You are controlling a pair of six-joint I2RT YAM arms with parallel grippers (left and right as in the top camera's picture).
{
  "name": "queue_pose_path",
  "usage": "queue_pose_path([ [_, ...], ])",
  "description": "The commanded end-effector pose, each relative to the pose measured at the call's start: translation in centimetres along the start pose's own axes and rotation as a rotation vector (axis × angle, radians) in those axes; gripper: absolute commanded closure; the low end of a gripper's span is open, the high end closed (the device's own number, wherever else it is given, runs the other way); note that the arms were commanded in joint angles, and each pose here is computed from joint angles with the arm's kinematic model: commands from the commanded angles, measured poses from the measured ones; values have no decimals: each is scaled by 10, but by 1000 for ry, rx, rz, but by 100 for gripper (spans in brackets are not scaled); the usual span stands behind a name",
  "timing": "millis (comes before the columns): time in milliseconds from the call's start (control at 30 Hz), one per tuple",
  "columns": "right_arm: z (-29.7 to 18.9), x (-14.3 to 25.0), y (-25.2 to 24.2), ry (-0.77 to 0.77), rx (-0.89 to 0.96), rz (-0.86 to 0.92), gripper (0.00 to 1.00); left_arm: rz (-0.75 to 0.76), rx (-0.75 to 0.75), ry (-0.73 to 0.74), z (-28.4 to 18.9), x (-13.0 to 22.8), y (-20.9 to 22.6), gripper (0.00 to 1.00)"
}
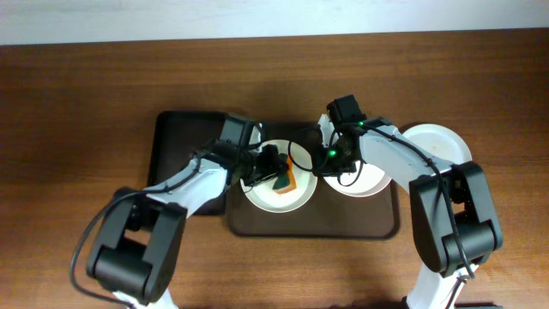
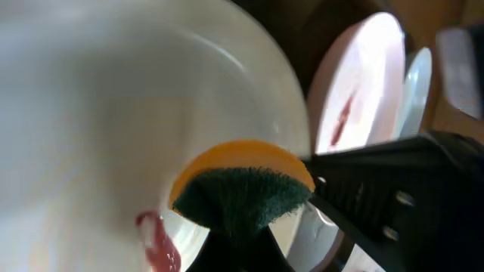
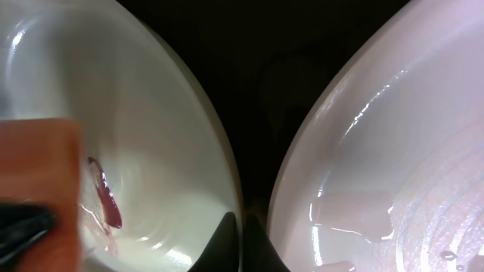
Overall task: Clean dirty plates on tray and stack at the side
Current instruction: 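Scrub the white plate on the tray with the sponge in the left gripper, then return the sponge to the black tray with the left gripper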
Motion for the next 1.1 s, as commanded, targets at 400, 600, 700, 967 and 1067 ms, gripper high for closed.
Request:
queue_pose_path([
  [400, -9, -3, 6, -26, -2, -22, 96, 40, -247, -16, 24, 5, 39, 100],
  [600, -9, -3, 5, -24, -1, -21, 96, 136, -272, -79, -2, -12, 39, 100],
  [700, -9, -3, 5, -25, -1, -21, 96, 194, -320, -126, -18, -15, 32, 100],
  [967, -9, -3, 5, -24, -1, -21, 95, 335, -243, -274, -74, -22, -15, 100],
  [1067, -9, -3, 5, -24, -1, -21, 93, 378, -247, -324, -95, -25, -21, 100],
])
Point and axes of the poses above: each gripper's point midway between its finger pads, its own z axis out along the fingers, its own y axis along the line the jaws close on, x = y × z, the point moved 8 cm from there along -z, back along the fingers
